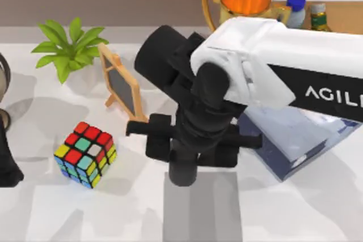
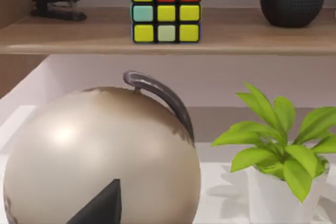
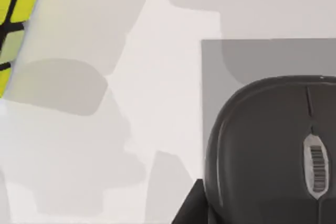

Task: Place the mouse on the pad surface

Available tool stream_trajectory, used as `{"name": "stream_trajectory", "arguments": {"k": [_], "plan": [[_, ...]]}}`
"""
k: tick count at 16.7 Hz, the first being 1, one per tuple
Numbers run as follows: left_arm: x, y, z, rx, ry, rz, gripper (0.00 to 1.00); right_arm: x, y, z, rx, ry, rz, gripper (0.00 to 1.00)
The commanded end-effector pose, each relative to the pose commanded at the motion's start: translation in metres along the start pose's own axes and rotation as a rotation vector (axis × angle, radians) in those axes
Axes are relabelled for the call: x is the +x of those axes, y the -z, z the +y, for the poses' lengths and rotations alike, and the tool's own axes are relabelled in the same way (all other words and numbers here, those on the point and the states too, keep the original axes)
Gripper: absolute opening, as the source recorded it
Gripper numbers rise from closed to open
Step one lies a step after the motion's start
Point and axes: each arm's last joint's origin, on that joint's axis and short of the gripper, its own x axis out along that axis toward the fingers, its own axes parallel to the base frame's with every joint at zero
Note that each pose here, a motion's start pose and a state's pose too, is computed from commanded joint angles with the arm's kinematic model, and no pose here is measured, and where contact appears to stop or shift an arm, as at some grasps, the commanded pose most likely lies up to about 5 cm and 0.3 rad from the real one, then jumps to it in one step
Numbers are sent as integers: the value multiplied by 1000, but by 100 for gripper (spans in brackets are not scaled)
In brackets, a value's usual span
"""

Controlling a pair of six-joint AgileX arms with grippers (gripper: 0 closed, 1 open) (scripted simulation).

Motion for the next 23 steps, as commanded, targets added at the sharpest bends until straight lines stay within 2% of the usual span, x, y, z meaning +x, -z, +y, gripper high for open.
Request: {"name": "stream_trajectory", "arguments": {"k": [3, 9, 13, 23], "plan": [[0, 0, 0, 0, 0, 0, 100, 16, 6, 0, -26, 29, 16, 0], [0, 0, 0, 0, 0, 0, 100, 61, 16, -16, -22, 173, 111, 0], [0, 0, 0, 0, 0, 0, 100, 62, 16, -17, -22, 176, 113, 0], [0, 0, 0, 0, 0, 0, 100, 62, 16, -17, -22, 176, 113, 75]]}}
